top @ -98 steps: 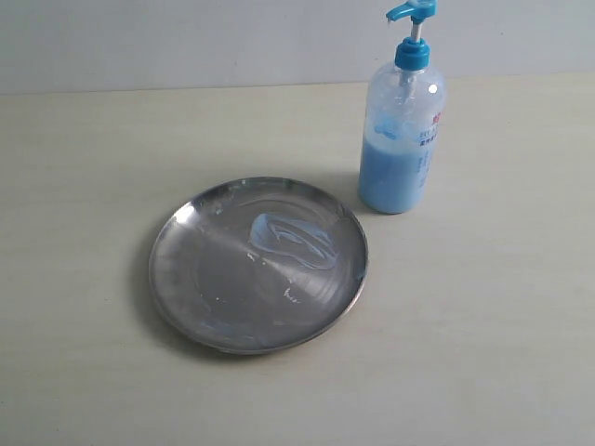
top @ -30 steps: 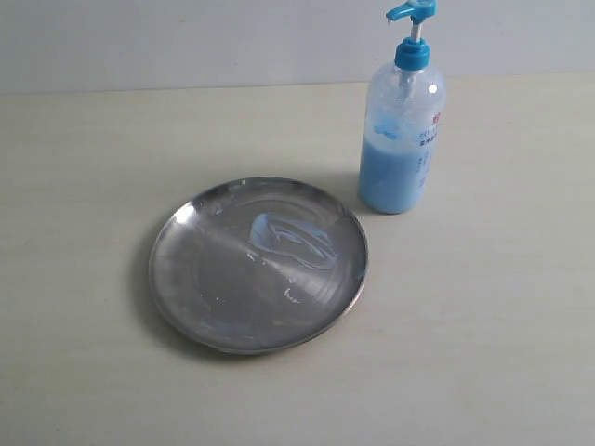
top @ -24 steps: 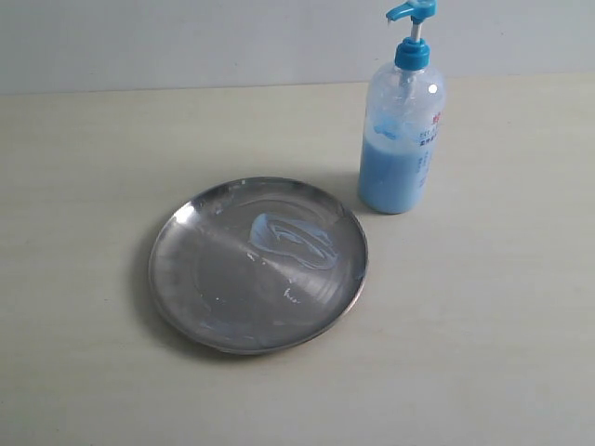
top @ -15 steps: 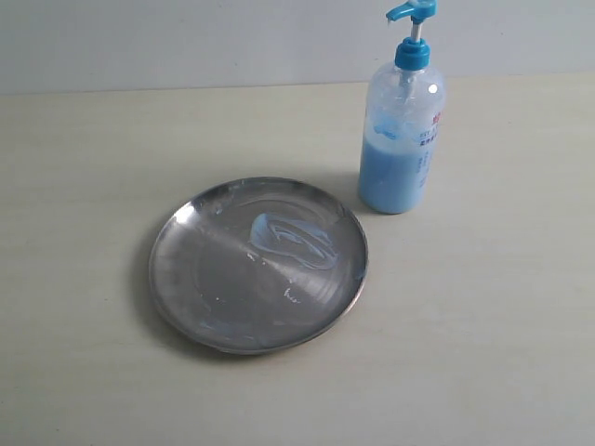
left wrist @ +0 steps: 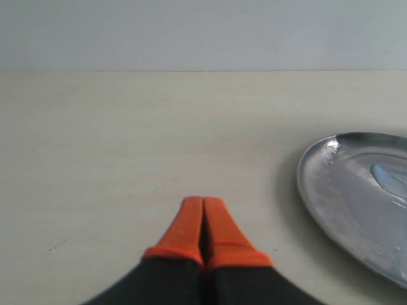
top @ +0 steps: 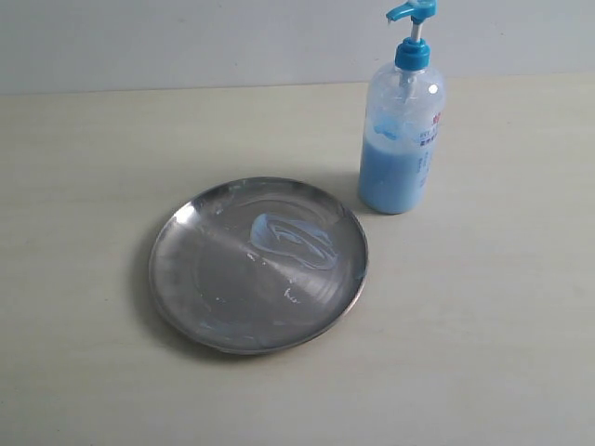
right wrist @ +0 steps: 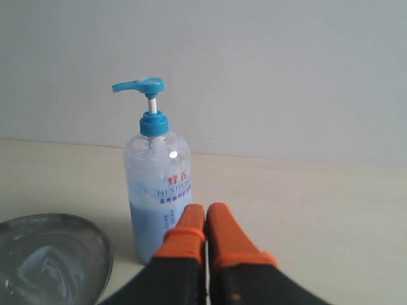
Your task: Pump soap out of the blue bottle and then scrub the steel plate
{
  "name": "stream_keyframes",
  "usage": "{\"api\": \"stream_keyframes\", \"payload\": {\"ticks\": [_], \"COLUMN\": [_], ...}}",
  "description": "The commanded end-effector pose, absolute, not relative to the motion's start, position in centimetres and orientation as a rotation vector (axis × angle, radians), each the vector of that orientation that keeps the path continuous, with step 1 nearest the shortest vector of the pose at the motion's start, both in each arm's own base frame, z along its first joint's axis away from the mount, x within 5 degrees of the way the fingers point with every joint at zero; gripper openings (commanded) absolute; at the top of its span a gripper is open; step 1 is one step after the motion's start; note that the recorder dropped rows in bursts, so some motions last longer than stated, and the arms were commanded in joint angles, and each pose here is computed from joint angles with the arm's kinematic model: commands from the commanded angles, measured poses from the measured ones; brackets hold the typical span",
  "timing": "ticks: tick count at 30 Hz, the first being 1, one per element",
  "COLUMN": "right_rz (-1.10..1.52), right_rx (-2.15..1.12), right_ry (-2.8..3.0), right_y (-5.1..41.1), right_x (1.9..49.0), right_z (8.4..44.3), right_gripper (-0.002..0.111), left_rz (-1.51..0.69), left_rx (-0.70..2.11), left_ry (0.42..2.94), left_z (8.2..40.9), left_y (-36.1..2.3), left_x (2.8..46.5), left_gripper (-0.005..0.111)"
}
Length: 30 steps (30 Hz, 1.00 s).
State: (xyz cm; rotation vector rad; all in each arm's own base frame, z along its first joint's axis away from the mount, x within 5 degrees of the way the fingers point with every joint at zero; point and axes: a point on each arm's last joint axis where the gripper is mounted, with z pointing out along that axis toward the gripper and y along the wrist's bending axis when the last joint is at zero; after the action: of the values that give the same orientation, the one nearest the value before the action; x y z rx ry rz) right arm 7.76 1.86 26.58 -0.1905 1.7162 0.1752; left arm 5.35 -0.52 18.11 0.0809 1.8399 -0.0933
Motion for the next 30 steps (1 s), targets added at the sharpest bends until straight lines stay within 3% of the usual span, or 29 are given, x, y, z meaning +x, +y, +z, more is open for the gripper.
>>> {"api": "stream_keyframes", "payload": {"ticks": [1,21,30], "right_rz": [0.149,0.089,0.089], "right_rx": [-0.202,-0.085,-0.077], "right_ry": [1.69,1.701,1.721], "right_y": [1.6,0.6,0.5], "right_x": [6.8,5.6,5.5], "right_z": [24.9,19.5,19.2], "right_gripper": [0.004,0.004,0.004], "left_rz": [-0.092,-0.09,-0.09], "left_rx": [0.078,0.079,0.079], "left_ry": [1.835,1.834,1.834], "left_z": [18.1,18.1,18.1], "left_y": [-0.5,-0.5,-0.5], "left_x": [5.3,5.3,5.3], "left_gripper": [0.0,0.0,0.0]}}
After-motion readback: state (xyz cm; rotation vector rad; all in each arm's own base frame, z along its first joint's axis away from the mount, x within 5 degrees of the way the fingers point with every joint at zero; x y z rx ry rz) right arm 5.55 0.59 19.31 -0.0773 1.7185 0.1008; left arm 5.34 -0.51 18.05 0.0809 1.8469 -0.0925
